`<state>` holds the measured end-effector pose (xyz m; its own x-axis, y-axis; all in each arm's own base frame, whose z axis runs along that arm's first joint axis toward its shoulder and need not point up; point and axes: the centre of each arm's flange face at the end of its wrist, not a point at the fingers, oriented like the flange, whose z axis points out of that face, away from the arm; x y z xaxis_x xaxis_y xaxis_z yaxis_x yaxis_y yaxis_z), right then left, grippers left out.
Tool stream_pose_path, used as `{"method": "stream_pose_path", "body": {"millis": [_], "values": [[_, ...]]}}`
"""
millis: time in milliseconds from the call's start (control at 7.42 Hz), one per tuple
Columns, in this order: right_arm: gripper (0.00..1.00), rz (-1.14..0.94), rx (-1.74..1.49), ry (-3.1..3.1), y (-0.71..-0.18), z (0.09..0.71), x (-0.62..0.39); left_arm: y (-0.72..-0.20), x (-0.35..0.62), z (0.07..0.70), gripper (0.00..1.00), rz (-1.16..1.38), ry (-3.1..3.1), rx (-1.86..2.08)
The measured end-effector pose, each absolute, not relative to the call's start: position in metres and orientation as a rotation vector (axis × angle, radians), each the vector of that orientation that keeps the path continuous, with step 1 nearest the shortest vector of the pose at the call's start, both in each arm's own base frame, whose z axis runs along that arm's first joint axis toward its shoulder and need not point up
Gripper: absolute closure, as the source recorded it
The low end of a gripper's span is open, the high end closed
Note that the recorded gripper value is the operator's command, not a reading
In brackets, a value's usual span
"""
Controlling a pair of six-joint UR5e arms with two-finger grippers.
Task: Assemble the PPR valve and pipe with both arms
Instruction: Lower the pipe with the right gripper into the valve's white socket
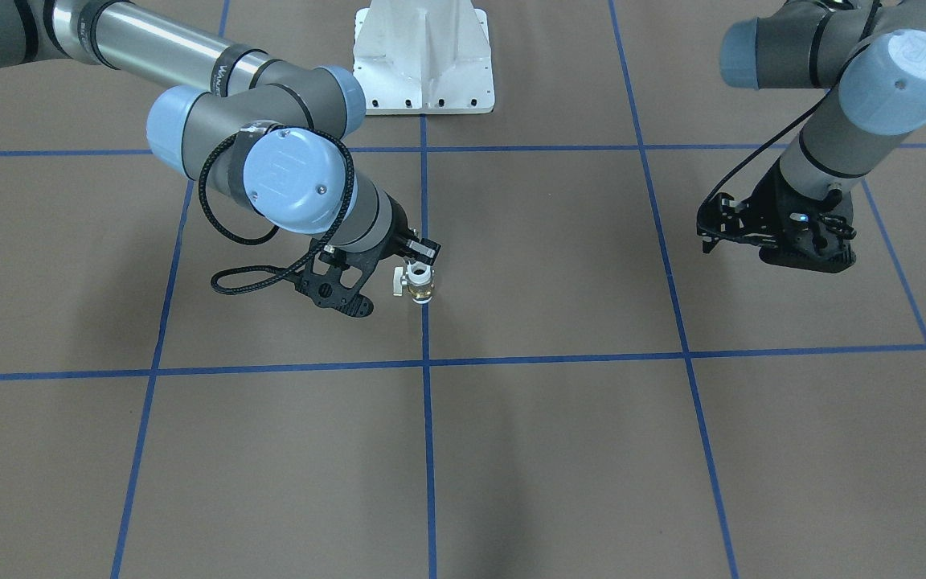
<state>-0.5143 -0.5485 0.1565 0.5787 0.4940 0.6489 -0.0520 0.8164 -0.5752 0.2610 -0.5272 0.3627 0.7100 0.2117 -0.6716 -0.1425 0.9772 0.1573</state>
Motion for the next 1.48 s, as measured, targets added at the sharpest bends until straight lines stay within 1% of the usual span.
{"method": "stream_pose_path", "body": {"millis": [404,1482], "values": [[1.00,0.347,-0.538,-0.890,-0.559,0.146,-0.529,-0.528,0.262,0.364,0.00,0.196,0.755,0.093],[1.00,0.340,-0.536,-0.869,-0.553,0.155,-0.541,-0.530,0.264,0.368,0.00,0.195,0.754,0.090]]}}
